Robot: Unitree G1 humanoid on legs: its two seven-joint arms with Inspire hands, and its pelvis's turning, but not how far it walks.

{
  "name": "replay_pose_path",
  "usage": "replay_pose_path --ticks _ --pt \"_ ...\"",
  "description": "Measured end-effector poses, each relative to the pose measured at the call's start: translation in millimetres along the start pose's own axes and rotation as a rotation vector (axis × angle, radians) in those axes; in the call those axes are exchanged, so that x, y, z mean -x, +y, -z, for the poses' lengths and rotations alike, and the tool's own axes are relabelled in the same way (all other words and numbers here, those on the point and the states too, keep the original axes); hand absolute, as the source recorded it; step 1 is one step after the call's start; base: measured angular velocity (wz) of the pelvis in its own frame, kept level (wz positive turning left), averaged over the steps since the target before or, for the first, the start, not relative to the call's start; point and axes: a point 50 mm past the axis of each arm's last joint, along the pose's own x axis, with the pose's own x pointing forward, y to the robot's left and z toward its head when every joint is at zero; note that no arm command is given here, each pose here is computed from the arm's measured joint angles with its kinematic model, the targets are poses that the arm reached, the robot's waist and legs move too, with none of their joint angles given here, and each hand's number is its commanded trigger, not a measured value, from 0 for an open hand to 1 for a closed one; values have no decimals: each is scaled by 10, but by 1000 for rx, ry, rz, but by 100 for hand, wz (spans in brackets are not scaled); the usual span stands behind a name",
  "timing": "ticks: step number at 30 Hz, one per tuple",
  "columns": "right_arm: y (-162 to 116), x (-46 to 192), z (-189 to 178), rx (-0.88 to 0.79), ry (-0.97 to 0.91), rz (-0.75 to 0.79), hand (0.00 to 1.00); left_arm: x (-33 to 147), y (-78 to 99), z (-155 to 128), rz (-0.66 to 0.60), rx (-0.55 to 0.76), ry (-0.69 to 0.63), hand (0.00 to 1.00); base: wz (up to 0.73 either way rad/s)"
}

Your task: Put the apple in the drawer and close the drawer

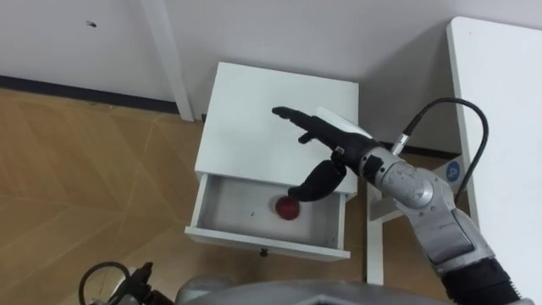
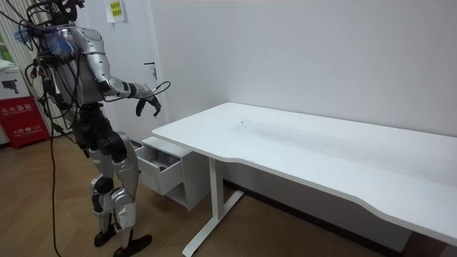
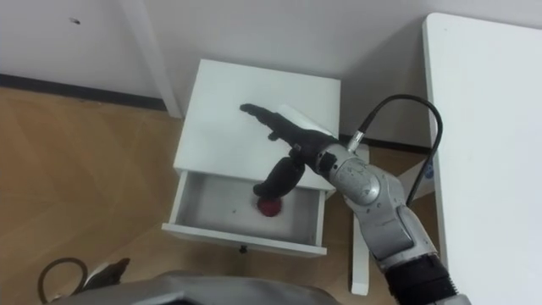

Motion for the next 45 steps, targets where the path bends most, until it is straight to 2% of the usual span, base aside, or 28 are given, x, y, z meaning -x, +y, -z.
replay_pose_path --ticks 10,13,15,18,19,21,24,25,27,29,31,32,34,35,37,42,45 --pt "9 9 33 -9 12 20 0 7 -12 37 0 6 10 0 0" --pt "61 42 190 -50 67 53 0 13 -24 59 -15 45 17 0 8" --pt "103 72 426 -123 153 95 0 13 -48 51 -19 67 18 0 29" --pt "114 303 975 -238 391 244 0 16 -116 59 -1 111 27 0 11" --pt "127 350 1057 -259 430 268 0 16 -94 74 -7 122 31 0 7" --pt "204 588 1390 -347 588 357 0 18 -33 119 -28 130 44 0 -6" --pt "288 863 1665 -462 702 451 0 15 84 178 -58 137 72 0 -28" --pt "339 931 1730 -480 735 458 0 15 96 184 -61 144 79 0 14" --pt "688 1220 1934 -545 906 417 0 7 191 179 -77 131 99 0 26" --pt "827 1331 2003 -580 984 382 0 9 259 195 -95 128 113 0 25" --pt "888 1448 2060 -580 1064 383 0 25 104 232 -70 161 138 0 11" --pt "925 1483 2074 -583 1090 376 0 60 -38 339 -36 175 170 0 -7" --pt "1022 1460 2056 -595 1099 345 0 124 -102 540 -28 186 222 0 -4" --pt "1119 1450 2038 -614 1111 321 0 155 -71 642 -44 178 247 0 7" --pt "1211 1457 2028 -629 1130 293 0 164 -13 674 -74 169 253 0 5" --pt "1230 1336 1990 -639 1118 310 0 138 82 575 -139 215 201 0 -20" --pt "1247 1354 2001 -676 1136 322 0 108 38 471 -136 242 180 0 -11"
